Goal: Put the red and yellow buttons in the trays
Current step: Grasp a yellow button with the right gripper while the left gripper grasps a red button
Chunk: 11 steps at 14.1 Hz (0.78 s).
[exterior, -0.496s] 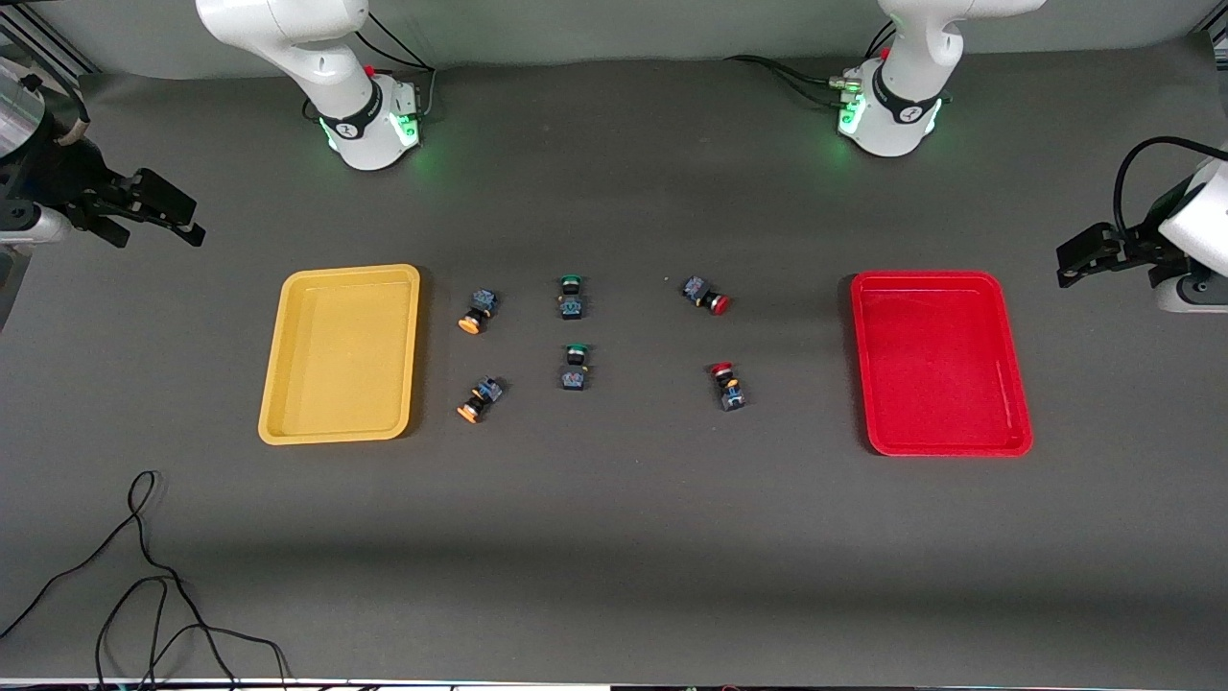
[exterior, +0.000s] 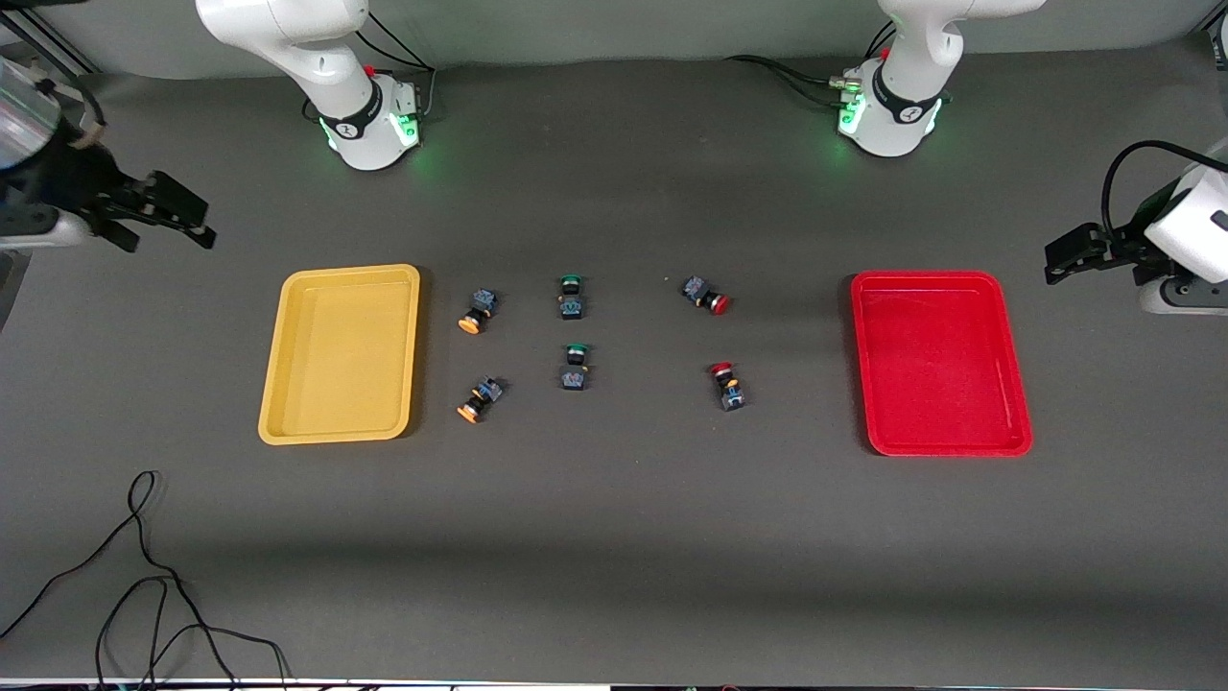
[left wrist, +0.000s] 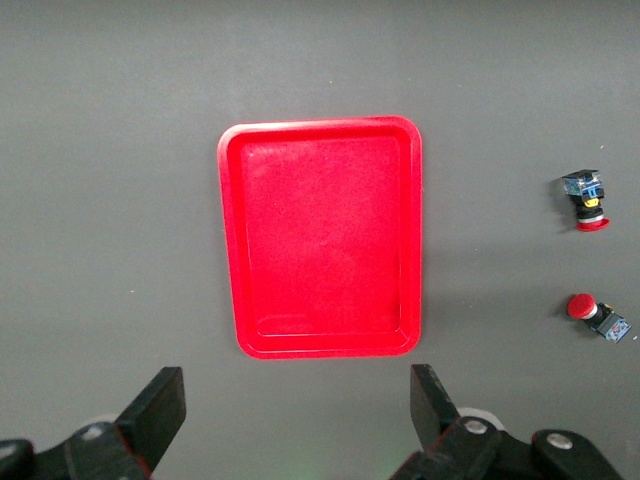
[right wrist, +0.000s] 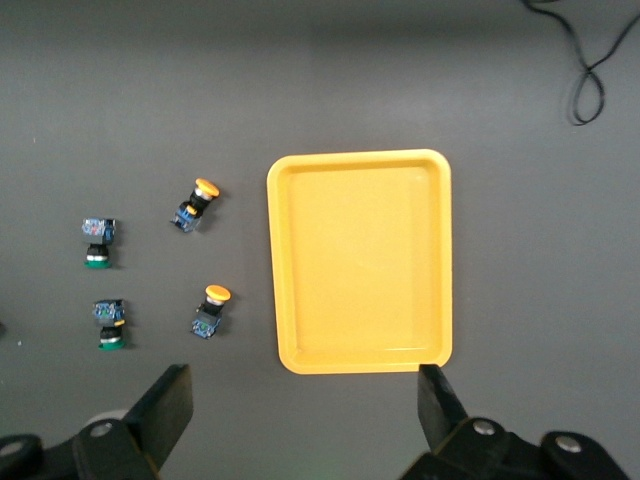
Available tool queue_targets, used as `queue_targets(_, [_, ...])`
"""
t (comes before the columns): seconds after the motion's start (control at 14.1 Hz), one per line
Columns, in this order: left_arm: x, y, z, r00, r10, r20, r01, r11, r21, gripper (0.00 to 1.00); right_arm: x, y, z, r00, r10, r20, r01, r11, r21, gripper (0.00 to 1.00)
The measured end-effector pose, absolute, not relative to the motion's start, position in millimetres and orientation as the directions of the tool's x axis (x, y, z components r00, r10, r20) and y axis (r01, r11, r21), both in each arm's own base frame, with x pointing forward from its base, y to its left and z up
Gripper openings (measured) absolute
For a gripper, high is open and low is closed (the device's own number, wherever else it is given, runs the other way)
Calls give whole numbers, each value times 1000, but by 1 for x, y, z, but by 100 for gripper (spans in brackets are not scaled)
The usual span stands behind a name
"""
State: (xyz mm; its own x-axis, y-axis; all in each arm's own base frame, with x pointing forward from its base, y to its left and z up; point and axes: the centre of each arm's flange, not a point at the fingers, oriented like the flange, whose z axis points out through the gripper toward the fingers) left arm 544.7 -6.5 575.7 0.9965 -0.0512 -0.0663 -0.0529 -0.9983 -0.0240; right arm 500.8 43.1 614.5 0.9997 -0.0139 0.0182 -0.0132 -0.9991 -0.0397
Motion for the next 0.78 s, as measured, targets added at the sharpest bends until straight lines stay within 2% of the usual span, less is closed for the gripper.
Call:
queue_targets(0.28, [547,-68,563,996,-47,-71,-49,-998,-25,100,515,129,532,995,-95,-26,-95,-995,-19,100])
queue_targets(0.5, [555,-142,521,996,-43,-79,-45,-998,-32,100,484,206,424,981,-184,-67,-183,-983,14,100])
queue_targets(0.71, [556,-211,452,990,97,-102,93,-995,-45,100,452,245,345,967,-235,-99,-233,-972,30,100])
queue_targets(0.78, [542,-244,414,978,171,-120,166,-985,-56,100,448,253,322,955,-276,-110,-275,-961,29,100])
